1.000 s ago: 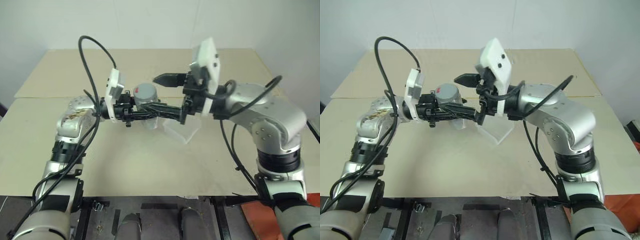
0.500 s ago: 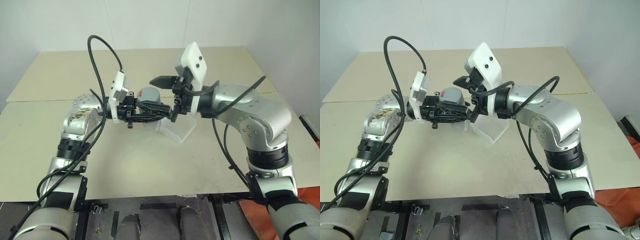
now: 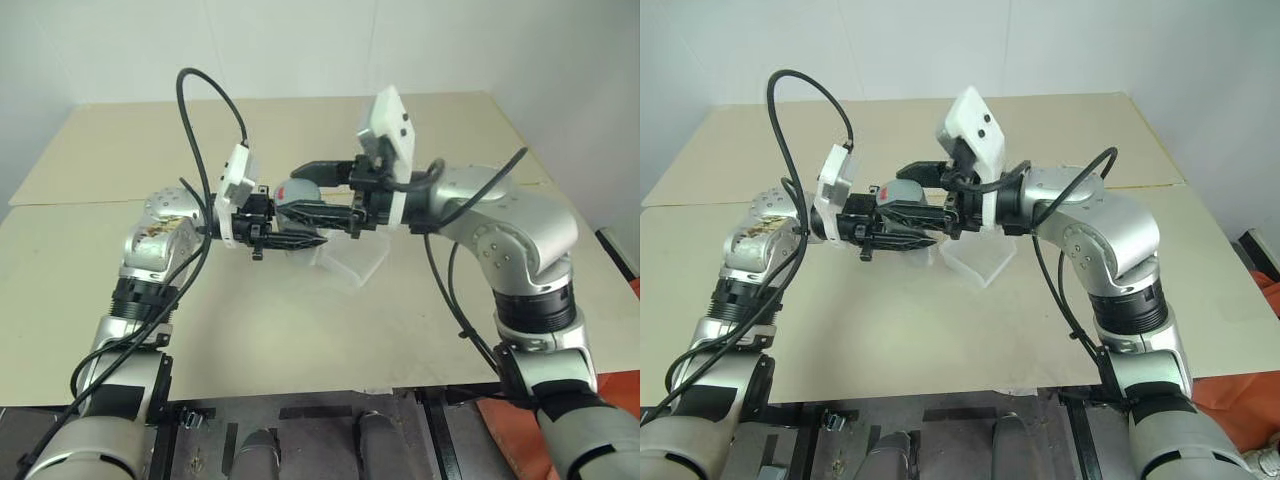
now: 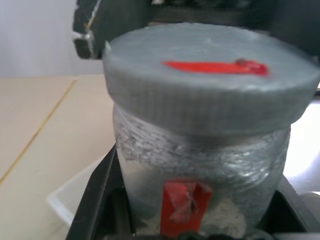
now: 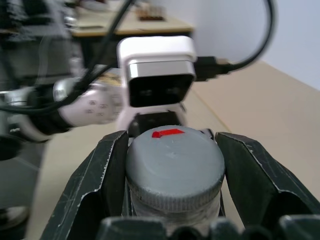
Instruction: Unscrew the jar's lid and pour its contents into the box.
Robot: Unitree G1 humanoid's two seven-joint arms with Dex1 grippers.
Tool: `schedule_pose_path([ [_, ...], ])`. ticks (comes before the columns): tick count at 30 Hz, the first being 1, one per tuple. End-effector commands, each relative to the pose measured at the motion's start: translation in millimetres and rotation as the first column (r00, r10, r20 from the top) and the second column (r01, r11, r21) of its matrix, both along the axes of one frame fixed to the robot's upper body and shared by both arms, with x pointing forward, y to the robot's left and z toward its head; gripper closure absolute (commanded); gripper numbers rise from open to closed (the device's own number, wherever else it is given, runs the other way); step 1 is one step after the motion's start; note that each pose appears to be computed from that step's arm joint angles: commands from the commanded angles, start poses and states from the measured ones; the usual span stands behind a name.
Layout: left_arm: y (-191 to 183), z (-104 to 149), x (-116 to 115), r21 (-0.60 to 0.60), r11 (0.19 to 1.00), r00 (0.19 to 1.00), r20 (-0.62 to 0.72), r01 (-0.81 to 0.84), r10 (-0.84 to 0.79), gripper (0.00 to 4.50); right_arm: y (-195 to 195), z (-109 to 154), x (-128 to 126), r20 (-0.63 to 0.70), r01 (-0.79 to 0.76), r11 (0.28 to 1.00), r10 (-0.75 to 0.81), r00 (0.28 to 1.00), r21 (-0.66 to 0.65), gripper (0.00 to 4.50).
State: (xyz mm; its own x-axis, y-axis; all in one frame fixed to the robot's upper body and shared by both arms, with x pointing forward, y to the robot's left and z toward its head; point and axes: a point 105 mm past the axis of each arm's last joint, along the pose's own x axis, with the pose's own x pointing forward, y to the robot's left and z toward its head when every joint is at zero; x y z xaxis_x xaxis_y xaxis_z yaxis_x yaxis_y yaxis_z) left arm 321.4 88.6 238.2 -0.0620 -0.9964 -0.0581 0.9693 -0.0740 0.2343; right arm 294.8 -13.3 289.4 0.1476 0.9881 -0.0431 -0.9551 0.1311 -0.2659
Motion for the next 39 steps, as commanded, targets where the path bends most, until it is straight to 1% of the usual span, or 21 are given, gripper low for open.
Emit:
schedule_pose_path([
  [1,5.4,30.9,-24.9,-0.014,0.992,0.987,0.101,0.127,-0.125,2.56,-1.2,-12.1,-14.2,0.011,-0.244,0.965,0.246,0.969,-0.099,1.77],
  [6,4.6,27.3,-45.8,0.029,0.974,0.970,0.086,0.224,-0.226,2.56,-0.9,-13.8,-20.1,-0.007,-0.464,0.872,0.469,0.883,-0.155,1.77],
  [9,3.7,25.4,-48.1,0.033,0.973,0.969,0.085,0.230,-0.232,2.56,2.8,-16.9,-14.1,0.004,-0.477,0.859,0.486,0.874,-0.186,1.77],
  [12,3.6,22.4,-44.7,0.026,0.979,0.975,0.084,0.204,-0.205,2.56,7.5,-15.5,-5.7,0.039,-0.440,0.881,0.453,0.891,-0.174,1.77],
  [14,4.5,20.4,-43.4,0.022,0.982,0.979,0.075,0.190,-0.191,2.56,7.3,-13.8,-2.1,0.052,-0.409,0.898,0.422,0.905,-0.160,1.04],
  [16,6.2,18.7,-40.2,0.017,0.987,0.984,0.065,0.163,-0.164,2.56,4.6,-10.6,0.8,0.063,-0.373,0.917,0.384,0.921,-0.140,0.53],
  [17,7.5,17.9,-37.3,0.013,0.990,0.988,0.064,0.140,-0.141,2.56,2.0,-7.9,2.0,0.072,-0.351,0.928,0.361,0.930,-0.124,0.18],
  [18,9.2,16.8,-33.1,0.008,0.994,0.992,0.059,0.109,-0.109,2.56,-1.5,-4.9,3.6,0.082,-0.320,0.941,0.329,0.941,-0.107,0.05],
  [22,19.0,6.7,-12.0,0.007,0.998,0.998,0.025,-0.063,0.063,2.56,-22.7,12.6,4.0,0.121,-0.169,0.985,0.170,0.978,-0.016,0.05],
  [27,26.6,2.0,0.5,-0.017,0.985,0.986,0.002,-0.169,0.169,2.56,-31.6,22.2,-4.4,0.135,-0.057,0.998,0.052,0.989,0.032,0.05],
  [29,27.5,1.0,3.6,-0.018,0.982,0.983,0.002,-0.185,0.185,2.56,-30.6,22.3,-6.7,0.129,-0.017,0.999,0.012,0.992,0.038,0.05],
  [34,23.5,2.5,5.3,-0.022,0.984,0.984,0.005,-0.178,0.178,2.56,-9.8,16.1,-1.6,0.096,0.113,0.992,-0.117,0.988,0.048,0.05],
  [39,15.6,3.2,3.1,-0.025,0.988,0.988,0.010,-0.151,0.151,2.56,13.9,12.2,-2.2,0.085,0.141,0.988,-0.146,0.986,0.057,0.05],
])
